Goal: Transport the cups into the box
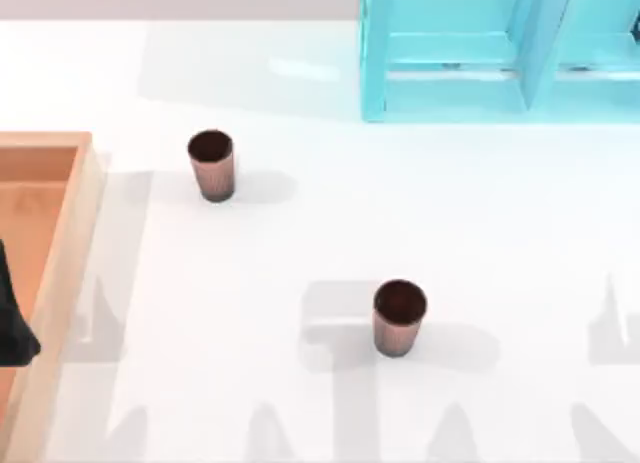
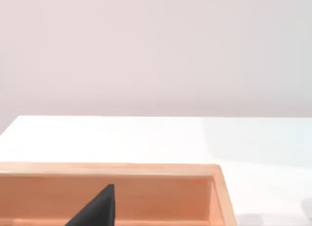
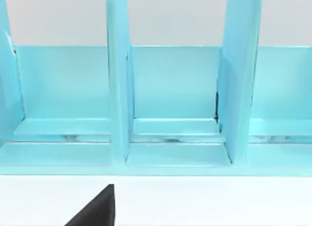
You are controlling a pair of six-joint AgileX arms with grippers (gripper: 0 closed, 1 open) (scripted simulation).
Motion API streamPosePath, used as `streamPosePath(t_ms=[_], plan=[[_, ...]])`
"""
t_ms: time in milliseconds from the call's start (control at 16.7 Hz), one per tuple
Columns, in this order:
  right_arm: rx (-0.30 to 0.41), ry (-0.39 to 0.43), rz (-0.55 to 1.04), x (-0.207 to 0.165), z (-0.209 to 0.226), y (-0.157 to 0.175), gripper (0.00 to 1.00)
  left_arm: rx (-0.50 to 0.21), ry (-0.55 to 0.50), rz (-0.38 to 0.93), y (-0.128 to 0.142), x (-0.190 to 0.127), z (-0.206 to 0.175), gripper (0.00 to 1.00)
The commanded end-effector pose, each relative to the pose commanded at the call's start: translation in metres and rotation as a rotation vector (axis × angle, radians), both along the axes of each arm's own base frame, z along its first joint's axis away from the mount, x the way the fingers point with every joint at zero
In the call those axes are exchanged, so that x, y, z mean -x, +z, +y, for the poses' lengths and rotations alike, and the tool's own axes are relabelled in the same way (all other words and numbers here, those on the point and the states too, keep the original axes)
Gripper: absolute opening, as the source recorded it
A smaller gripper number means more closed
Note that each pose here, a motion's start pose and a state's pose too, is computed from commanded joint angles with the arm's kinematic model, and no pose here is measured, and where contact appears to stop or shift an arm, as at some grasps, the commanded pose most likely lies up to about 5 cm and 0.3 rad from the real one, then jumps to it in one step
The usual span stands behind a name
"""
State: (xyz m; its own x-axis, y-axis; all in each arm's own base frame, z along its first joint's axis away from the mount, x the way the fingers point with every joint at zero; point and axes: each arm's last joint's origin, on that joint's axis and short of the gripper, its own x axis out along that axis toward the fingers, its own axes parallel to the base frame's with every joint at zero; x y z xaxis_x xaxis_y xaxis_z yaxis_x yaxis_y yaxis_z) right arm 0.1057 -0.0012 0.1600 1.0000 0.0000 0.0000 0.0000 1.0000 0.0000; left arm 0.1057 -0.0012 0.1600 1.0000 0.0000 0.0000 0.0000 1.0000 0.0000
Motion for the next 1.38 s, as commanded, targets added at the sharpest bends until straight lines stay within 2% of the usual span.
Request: streamPosePath(t_ms=[180,360,540,720,900,1140,1380], plan=[[0.000,0.000,0.000,0.000,0.000,0.000,1.00,0.000,0.000,0.007,0.001,0.000,0.000,1.00],[0.000,0.000,0.000,0.000,0.000,0.000,1.00,0.001,0.000,0.076,0.014,-0.001,-0.001,1.00],[0.000,0.000,0.000,0.000,0.000,0.000,1.00,0.005,-0.003,0.206,0.041,-0.008,-0.002,1.00],[0.000,0.000,0.000,0.000,0.000,0.000,1.00,0.015,-0.010,0.366,0.079,-0.025,-0.005,1.00],[0.000,0.000,0.000,0.000,0.000,0.000,1.00,0.031,-0.021,0.526,0.124,-0.056,-0.011,1.00],[0.000,0.000,0.000,0.000,0.000,0.000,1.00,0.059,-0.040,0.721,0.180,-0.119,-0.028,1.00],[0.000,0.000,0.000,0.000,0.000,0.000,1.00,0.081,-0.057,0.907,0.208,-0.195,-0.058,1.00]])
